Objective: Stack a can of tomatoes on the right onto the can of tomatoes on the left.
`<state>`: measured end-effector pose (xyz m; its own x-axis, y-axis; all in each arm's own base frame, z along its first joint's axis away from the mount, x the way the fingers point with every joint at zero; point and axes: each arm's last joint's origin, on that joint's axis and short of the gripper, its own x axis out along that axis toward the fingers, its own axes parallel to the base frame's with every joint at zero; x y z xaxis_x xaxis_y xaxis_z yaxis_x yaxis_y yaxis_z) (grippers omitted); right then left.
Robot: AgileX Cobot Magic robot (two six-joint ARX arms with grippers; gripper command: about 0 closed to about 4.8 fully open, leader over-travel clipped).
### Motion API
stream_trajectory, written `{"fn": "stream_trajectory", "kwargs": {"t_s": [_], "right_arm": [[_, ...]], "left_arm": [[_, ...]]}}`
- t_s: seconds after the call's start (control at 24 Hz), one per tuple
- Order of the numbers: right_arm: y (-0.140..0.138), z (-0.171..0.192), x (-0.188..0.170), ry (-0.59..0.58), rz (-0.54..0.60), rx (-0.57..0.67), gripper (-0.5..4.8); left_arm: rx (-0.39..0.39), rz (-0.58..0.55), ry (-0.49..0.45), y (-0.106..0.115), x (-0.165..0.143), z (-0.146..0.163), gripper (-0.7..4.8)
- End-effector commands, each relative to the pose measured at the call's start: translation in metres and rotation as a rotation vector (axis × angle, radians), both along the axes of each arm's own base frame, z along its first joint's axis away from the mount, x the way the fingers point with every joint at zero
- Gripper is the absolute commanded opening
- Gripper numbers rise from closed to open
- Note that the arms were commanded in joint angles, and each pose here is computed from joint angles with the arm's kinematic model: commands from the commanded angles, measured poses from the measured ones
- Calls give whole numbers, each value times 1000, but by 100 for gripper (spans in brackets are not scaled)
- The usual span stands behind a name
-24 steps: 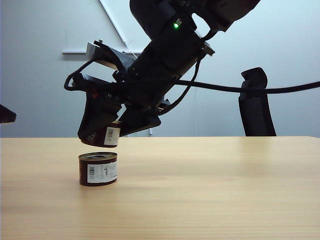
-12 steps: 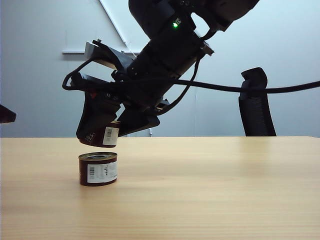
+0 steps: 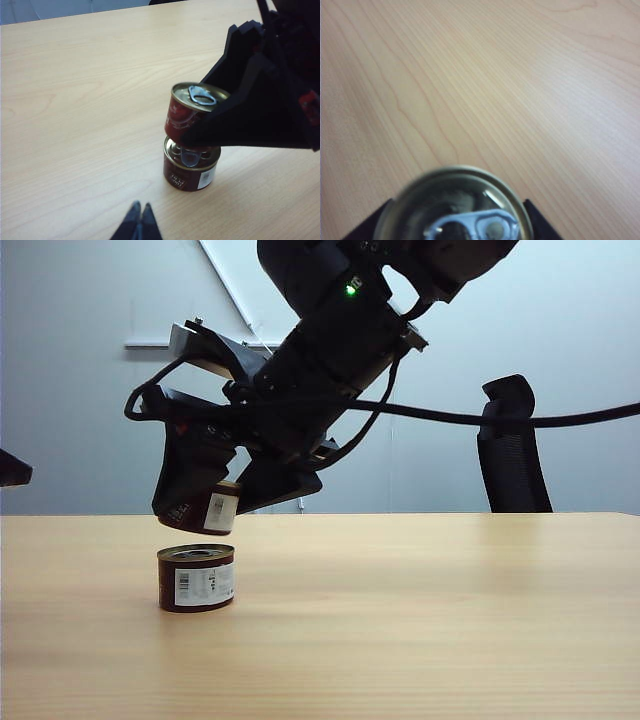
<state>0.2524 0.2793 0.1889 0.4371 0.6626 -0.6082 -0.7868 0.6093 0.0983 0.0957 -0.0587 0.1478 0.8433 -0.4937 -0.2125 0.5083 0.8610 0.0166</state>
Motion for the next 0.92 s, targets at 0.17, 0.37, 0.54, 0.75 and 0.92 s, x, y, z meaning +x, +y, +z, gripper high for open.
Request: {"fn": "stream_trajectory", "kwargs": {"t_s": [0.17, 0.37, 0.54, 0.75, 0.92], "right_arm": [[2, 7, 0, -29, 9, 32, 339], [3, 8, 1, -40, 8, 43, 376], [6, 16, 4, -88, 3, 104, 434], [9, 56, 8, -141, -15, 201, 434], [-1, 120, -2, -225, -29, 343, 315]], "left_arm": [[-2, -4, -15, 0, 0, 2, -2], [-2, -4, -15, 0, 0, 2, -2], [-2, -4, -14, 0, 0, 2, -2], [-3, -1, -16, 0, 0, 2, -2], [-23, 42, -31, 9, 4, 4, -2]]}}
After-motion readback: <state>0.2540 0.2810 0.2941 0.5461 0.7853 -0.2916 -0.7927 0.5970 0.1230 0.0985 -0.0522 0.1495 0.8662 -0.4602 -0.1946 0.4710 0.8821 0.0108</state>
